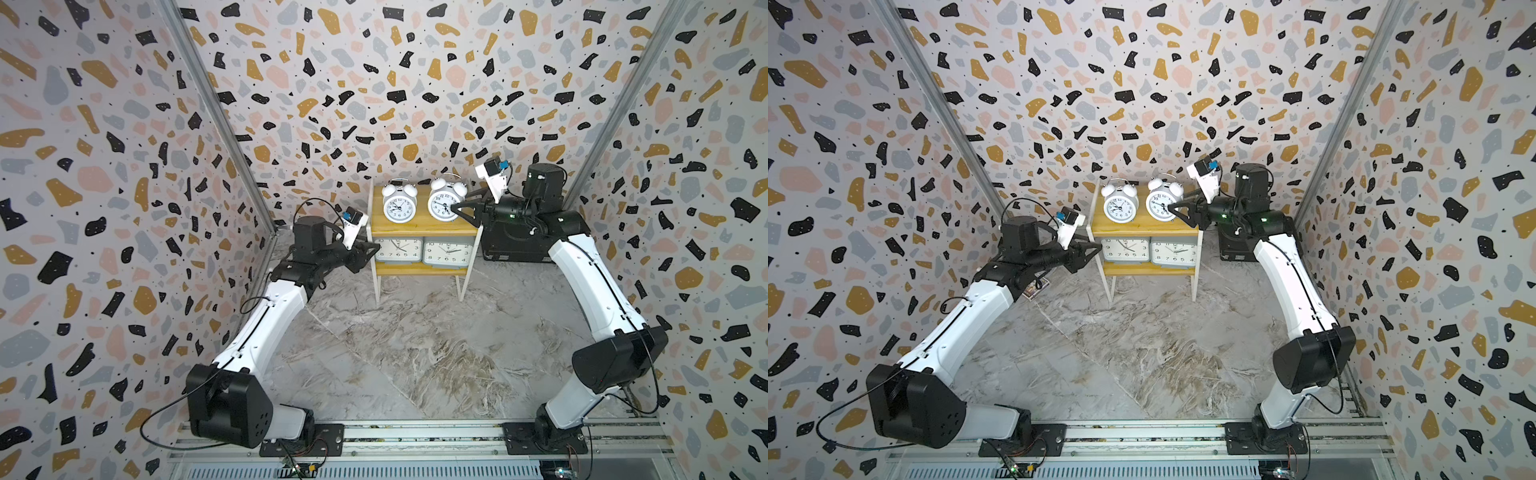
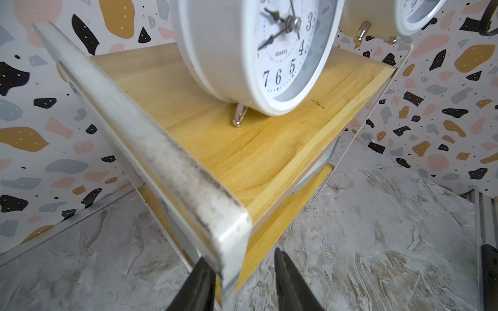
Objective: Place the alarm clocks on the shelf by style
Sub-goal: Place the alarm on the shelf.
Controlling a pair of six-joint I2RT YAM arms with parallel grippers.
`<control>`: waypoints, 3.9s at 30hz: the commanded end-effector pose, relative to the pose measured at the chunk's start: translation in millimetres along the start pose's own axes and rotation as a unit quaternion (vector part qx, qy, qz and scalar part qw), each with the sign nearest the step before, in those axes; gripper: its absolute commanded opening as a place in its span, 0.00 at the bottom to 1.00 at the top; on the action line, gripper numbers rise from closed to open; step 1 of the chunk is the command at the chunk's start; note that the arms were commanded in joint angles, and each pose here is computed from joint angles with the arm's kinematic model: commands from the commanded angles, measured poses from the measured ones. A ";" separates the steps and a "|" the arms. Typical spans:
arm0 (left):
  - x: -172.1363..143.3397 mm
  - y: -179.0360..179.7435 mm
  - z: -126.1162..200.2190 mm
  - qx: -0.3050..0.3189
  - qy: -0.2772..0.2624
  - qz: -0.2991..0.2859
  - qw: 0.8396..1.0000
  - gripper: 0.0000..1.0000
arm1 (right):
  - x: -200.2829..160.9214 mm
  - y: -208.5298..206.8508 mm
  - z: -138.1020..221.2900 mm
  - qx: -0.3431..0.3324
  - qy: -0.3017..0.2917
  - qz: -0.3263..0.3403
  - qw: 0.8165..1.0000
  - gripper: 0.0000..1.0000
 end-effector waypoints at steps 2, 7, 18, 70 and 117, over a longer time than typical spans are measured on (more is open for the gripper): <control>17.2 1.7 3.7 -0.007 -0.021 -0.021 1.000 0.34 | 25.8 20.0 12.2 0.026 -0.026 0.039 0.999 0.24; 16.1 1.1 3.1 -0.009 -0.020 -0.024 0.999 0.26 | 23.8 14.3 9.9 0.024 -0.021 0.038 0.999 0.24; 9.3 0.2 3.8 -0.009 -0.004 -0.023 1.000 0.16 | 15.3 4.9 4.8 0.023 -0.005 0.031 0.999 0.24; 6.0 -0.2 1.2 -0.015 0.001 -0.021 1.000 0.16 | -3.7 -11.8 14.5 -0.047 0.018 0.051 0.997 0.75; 8.3 -2.4 5.1 -0.014 -0.001 -0.022 1.000 0.17 | -4.1 -19.5 22.8 -0.100 0.018 0.057 0.993 0.77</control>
Point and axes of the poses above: each gripper's point midway between its finger pads, its own z axis back along the fingers, its own y axis along the line the jaws close on, x = y × z, the point moved 3 cm from there along z, back along the fingers, and after that the axes turned 9 degrees about -z, right-handed, at the moved point
